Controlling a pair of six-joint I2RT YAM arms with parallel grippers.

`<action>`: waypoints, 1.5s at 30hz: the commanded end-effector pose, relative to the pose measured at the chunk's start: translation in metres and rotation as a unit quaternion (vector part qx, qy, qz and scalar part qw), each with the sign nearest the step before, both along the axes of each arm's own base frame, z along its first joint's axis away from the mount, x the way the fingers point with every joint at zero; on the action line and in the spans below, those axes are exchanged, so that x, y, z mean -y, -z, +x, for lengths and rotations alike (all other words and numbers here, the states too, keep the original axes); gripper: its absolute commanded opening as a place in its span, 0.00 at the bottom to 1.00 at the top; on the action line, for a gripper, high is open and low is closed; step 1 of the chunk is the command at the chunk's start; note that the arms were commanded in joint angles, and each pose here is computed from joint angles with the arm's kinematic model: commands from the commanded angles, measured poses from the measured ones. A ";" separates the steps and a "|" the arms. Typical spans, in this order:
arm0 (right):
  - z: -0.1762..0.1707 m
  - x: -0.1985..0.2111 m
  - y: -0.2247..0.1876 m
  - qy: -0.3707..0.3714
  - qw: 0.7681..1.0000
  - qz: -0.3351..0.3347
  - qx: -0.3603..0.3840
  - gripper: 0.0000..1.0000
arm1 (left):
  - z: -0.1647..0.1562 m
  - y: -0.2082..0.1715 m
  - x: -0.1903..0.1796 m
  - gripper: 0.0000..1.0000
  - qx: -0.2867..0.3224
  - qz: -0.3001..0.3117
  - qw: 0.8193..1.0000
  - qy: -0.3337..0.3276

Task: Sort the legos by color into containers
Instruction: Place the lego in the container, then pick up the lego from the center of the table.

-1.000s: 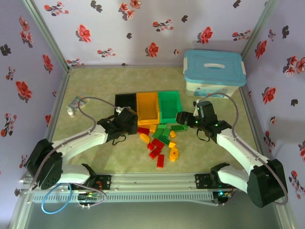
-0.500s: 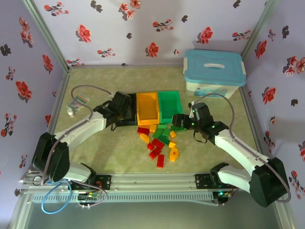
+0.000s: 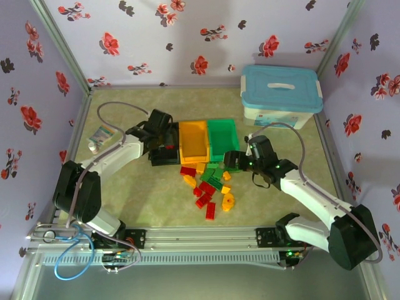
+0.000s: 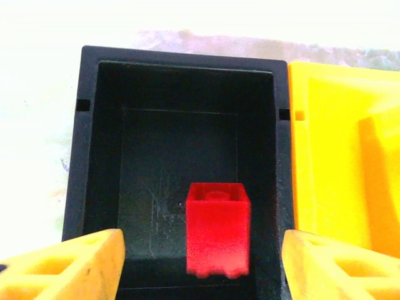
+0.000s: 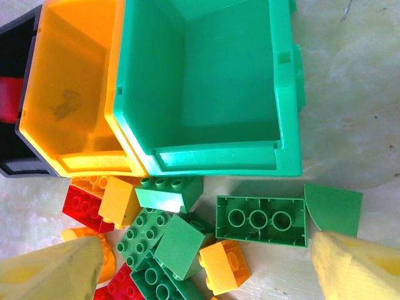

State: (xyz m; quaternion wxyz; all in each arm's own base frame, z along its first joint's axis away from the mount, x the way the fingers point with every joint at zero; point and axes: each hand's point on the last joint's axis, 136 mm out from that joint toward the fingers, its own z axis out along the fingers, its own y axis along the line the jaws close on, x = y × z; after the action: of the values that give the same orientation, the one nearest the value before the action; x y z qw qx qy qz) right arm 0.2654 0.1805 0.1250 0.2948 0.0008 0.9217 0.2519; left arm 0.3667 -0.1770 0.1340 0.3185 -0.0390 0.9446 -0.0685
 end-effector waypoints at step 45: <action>0.002 -0.018 0.006 -0.012 1.000 -0.024 -0.001 0.87 | -0.126 0.063 0.089 0.77 -0.081 -0.029 0.990 0.116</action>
State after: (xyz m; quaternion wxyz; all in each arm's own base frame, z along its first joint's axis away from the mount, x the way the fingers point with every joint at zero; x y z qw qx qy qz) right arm 0.2593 0.1944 0.1069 0.2734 -0.0219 0.9338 0.2295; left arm 0.2412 -0.2595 0.0746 0.2369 0.0486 0.9621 -0.1261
